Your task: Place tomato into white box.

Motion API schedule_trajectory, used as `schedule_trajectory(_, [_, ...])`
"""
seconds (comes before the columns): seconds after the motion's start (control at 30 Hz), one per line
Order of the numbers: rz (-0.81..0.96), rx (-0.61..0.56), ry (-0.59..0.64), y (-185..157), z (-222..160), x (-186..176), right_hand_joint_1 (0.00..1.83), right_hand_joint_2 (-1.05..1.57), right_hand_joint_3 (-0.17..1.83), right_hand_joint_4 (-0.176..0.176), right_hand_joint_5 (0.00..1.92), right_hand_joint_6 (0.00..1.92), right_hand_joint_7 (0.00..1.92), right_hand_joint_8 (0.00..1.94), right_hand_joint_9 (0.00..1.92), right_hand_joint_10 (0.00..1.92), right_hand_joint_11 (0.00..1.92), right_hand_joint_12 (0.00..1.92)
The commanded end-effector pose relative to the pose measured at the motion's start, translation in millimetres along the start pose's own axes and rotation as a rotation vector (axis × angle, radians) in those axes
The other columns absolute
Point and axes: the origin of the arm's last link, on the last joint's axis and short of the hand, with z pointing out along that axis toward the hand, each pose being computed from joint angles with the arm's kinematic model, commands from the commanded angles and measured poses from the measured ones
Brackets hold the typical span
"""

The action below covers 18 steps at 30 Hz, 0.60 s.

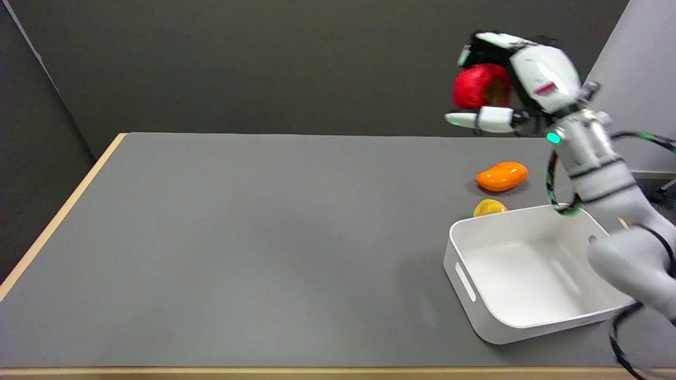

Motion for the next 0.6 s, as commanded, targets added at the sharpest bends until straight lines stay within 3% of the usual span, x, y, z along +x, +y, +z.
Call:
schedule_trajectory(0.03, [0.025,-0.208,0.319,23.2,-149.9,63.8,1.48,1.02,0.32,0.176,0.63,1.36,0.79,1.41,0.77,1.40,0.75,1.71])
schedule_trajectory(0.6, [-0.004,-0.323,0.331,19.7,-219.8,23.8,1.48,1.02,0.33,0.176,0.63,1.36,0.79,1.42,0.77,1.41,0.75,1.71])
